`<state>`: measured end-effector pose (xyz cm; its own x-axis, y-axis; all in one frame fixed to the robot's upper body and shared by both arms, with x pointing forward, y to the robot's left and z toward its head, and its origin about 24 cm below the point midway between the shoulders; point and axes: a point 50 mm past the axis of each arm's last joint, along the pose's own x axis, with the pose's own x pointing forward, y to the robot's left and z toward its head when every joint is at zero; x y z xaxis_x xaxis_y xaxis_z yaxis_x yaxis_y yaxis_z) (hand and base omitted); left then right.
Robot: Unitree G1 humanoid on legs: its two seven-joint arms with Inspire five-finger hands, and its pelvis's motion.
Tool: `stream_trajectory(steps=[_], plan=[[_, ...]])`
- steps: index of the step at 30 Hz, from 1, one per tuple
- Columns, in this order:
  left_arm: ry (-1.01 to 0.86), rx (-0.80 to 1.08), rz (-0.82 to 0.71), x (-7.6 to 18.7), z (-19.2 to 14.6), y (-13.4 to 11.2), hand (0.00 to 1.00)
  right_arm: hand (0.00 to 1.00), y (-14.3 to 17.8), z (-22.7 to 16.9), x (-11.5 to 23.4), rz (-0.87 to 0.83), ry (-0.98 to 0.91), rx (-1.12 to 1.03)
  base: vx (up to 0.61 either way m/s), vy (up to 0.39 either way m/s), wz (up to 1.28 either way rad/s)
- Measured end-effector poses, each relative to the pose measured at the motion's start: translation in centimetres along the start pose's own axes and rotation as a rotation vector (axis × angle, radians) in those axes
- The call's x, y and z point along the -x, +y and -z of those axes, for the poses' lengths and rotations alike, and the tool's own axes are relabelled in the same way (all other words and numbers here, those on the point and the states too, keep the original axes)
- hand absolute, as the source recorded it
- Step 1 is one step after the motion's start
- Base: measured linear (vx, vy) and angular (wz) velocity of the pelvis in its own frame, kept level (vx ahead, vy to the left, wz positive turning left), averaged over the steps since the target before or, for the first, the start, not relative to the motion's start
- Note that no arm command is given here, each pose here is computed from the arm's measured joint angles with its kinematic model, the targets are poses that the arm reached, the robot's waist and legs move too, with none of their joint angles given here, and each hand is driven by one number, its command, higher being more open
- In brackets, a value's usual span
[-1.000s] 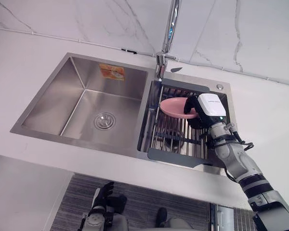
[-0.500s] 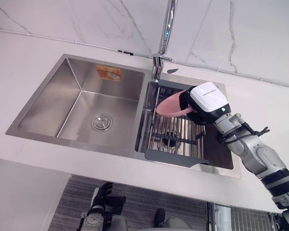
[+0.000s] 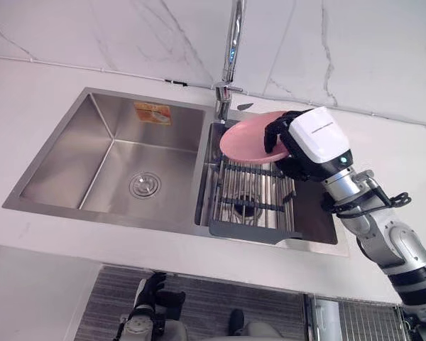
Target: Walk over to the sink, pick up the cup, carry it to the dishwasher, place the cup inside the dishwasher, then close the dishwasher door
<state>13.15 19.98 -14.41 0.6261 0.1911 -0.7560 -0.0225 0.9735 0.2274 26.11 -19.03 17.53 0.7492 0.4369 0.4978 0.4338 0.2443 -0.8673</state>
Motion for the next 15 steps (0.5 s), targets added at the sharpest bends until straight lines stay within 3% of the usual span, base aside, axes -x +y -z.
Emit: stream_trajectory(steps=[15], plan=[[0.107, 0.008, -0.001, 0.3, 1.9, -0.2, 0.9, 0.3, -0.4, -1.3, 5.1, 0.1, 0.182, -0.122, -0.04, -0.002, -0.09]])
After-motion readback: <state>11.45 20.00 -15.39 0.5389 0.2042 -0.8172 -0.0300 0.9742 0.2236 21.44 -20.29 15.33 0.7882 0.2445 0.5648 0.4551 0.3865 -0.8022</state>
